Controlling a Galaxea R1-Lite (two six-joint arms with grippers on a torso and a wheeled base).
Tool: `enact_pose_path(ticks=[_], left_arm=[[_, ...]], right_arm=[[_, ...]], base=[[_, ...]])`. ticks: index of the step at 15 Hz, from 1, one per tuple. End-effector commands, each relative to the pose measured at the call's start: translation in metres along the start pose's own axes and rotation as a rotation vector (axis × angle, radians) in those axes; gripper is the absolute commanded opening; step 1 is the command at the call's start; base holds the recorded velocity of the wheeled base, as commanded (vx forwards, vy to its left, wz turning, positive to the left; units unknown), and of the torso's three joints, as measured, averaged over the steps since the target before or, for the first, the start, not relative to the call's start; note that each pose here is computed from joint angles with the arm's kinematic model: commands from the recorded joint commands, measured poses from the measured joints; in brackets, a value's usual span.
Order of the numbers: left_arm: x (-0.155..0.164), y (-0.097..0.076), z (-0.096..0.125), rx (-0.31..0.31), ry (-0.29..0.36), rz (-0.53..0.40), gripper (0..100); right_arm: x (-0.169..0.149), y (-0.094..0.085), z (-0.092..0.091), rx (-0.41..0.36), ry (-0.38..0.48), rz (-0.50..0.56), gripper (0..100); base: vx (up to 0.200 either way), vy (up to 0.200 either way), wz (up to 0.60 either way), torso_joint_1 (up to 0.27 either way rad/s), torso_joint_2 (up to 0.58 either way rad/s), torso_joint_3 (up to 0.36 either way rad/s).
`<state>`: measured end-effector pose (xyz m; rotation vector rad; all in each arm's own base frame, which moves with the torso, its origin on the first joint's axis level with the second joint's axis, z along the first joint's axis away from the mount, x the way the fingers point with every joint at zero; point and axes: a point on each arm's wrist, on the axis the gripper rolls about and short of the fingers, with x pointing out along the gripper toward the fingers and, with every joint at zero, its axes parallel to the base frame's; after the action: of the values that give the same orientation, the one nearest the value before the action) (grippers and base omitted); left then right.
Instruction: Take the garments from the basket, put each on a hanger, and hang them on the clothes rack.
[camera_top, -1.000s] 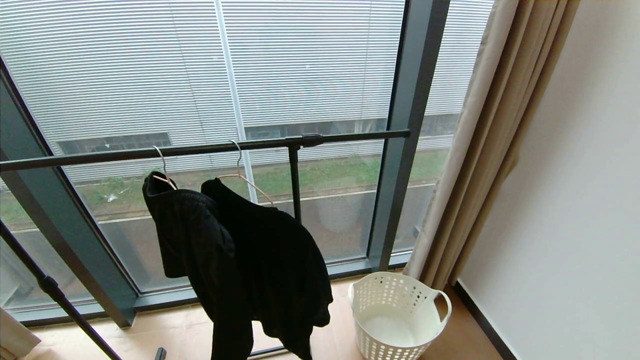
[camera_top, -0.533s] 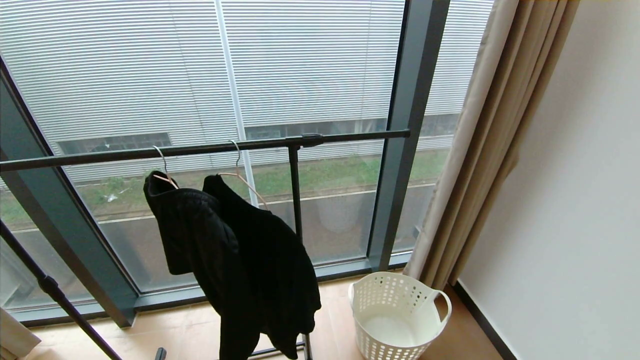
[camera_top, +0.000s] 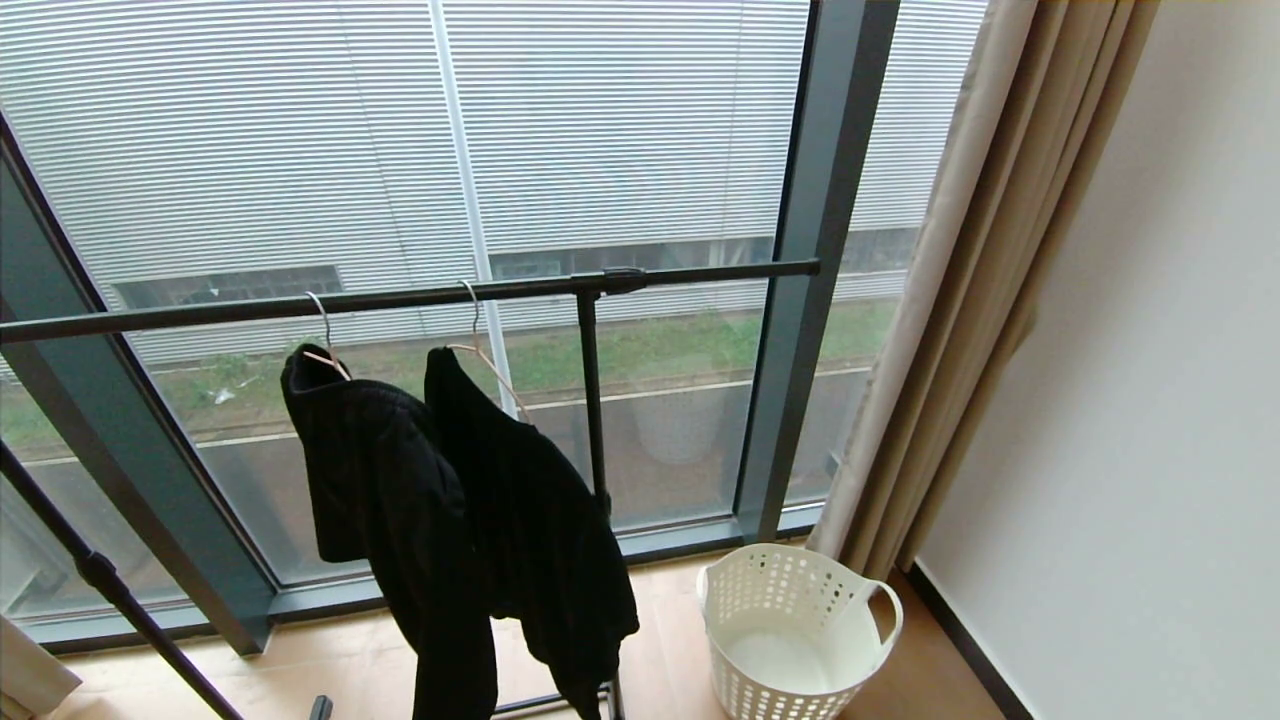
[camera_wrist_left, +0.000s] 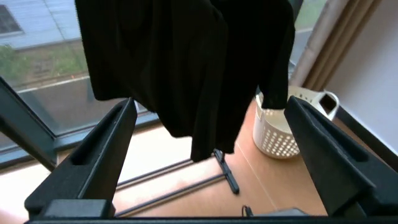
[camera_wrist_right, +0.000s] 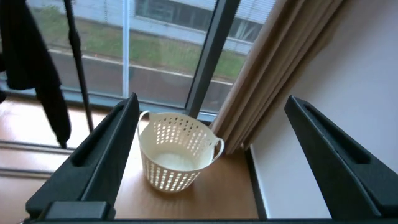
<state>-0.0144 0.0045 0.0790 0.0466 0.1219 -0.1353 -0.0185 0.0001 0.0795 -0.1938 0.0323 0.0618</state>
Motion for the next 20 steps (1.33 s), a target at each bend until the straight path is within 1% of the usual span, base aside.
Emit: enact_pose_path(ticks=[1,3,4,5,6,7,8,10,11,12,13,14,15,16,17,18,19,20], left_arm=[[-0.0011,-0.0009,-0.0003,0.002,-0.011,0.055,100],[-0.0011,-0.0009,-0.0003,0.004,-0.011,0.054,100],[-0.001,-0.0012,-0.0002,0.006,-0.008,0.08,100],[-0.0013,-0.0024,-0.0003,0.009,-0.008,0.133,100],[-0.0014,-0.003,-0.0003,0.017,-0.006,0.165,100],[-0.0035,-0.0041,-0.0009,0.033,-0.033,0.201,100],[-0.0085,-0.0053,-0.0029,0.047,-0.104,0.169,100],[-0.0086,-0.005,-0.0028,0.047,-0.105,0.179,100],[-0.0086,-0.0047,-0.0028,0.034,-0.105,0.19,100],[-0.0087,-0.0045,-0.003,0.01,-0.105,0.201,100],[-0.0088,-0.0038,-0.003,-0.021,-0.107,0.232,100],[-0.0089,-0.0032,-0.0037,-0.08,-0.107,0.258,100],[-0.0089,-0.003,-0.0036,-0.08,-0.108,0.262,100],[-0.009,-0.003,-0.0034,-0.056,-0.107,0.267,100],[-0.009,-0.003,-0.0034,-0.016,-0.101,0.266,100],[-0.0089,-0.0033,-0.0032,0.009,-0.1,0.256,100],[-0.0089,-0.004,-0.0031,0.012,-0.101,0.221,100],[-0.0089,-0.004,-0.0031,0.012,-0.101,0.221,100]], right_arm=[[-0.0042,0.001,-0.0017,0.013,-0.05,-0.038,100],[-0.0042,0.0012,-0.0021,0.045,-0.046,-0.036,100],[-0.0042,0.0013,-0.0027,0.063,-0.041,-0.033,100],[-0.0043,0.0015,-0.0032,0.07,-0.034,-0.027,100],[-0.0043,0.0017,-0.0035,0.074,-0.032,-0.024,100],[-0.0043,0.0018,-0.0037,0.077,-0.031,-0.019,100],[-0.0041,0.0019,-0.0041,0.08,-0.03,-0.016,100],[-0.0041,0.002,-0.0039,0.1,-0.032,-0.011,100],[-0.0042,0.0022,-0.0039,0.136,-0.035,-0.001,100],[-0.0042,0.0024,-0.0039,0.154,-0.036,0.005,100],[-0.0042,0.0023,-0.0037,0.159,-0.037,0.003,100],[-0.0043,0.0017,-0.0038,0.179,-0.034,-0.022,100],[-0.0043,0.0001,-0.0042,0.181,-0.027,-0.097,100],[-0.0044,-0.0008,-0.0043,0.181,-0.023,-0.137,100],[-0.0045,-0.0008,-0.0042,0.177,-0.024,-0.135,100],[-0.0043,-0.0008,-0.0041,0.16,-0.021,-0.135,100],[-0.0043,-0.0007,-0.0041,0.152,-0.021,-0.131,100],[-0.0043,-0.0007,-0.0041,0.152,-0.021,-0.131,100]], base=[[0.0,0.0,0.0,0.0,0.0,0.0],[0.0,0.0,0.0,0.0,0.0,0.0],[0.0,0.0,0.0,0.0,0.0,0.0],[0.0,0.0,0.0,0.0,0.0,0.0],[0.0,0.0,0.0,0.0,0.0,0.0],[0.0,0.0,0.0,0.0,0.0,0.0],[0.0,0.0,0.0,0.0,0.0,0.0],[0.0,0.0,0.0,0.0,0.0,0.0],[0.0,0.0,0.0,0.0,0.0,0.0],[0.0,0.0,0.0,0.0,0.0,0.0],[0.0,0.0,0.0,0.0,0.0,0.0],[0.0,0.0,0.0,0.0,0.0,0.0],[0.0,0.0,0.0,0.0,0.0,0.0],[0.0,0.0,0.0,0.0,0.0,0.0],[0.0,0.0,0.0,0.0,0.0,0.0],[0.0,0.0,0.0,0.0,0.0,0.0],[0.0,0.0,0.0,0.0,0.0,0.0],[0.0,0.0,0.0,0.0,0.0,0.0]])
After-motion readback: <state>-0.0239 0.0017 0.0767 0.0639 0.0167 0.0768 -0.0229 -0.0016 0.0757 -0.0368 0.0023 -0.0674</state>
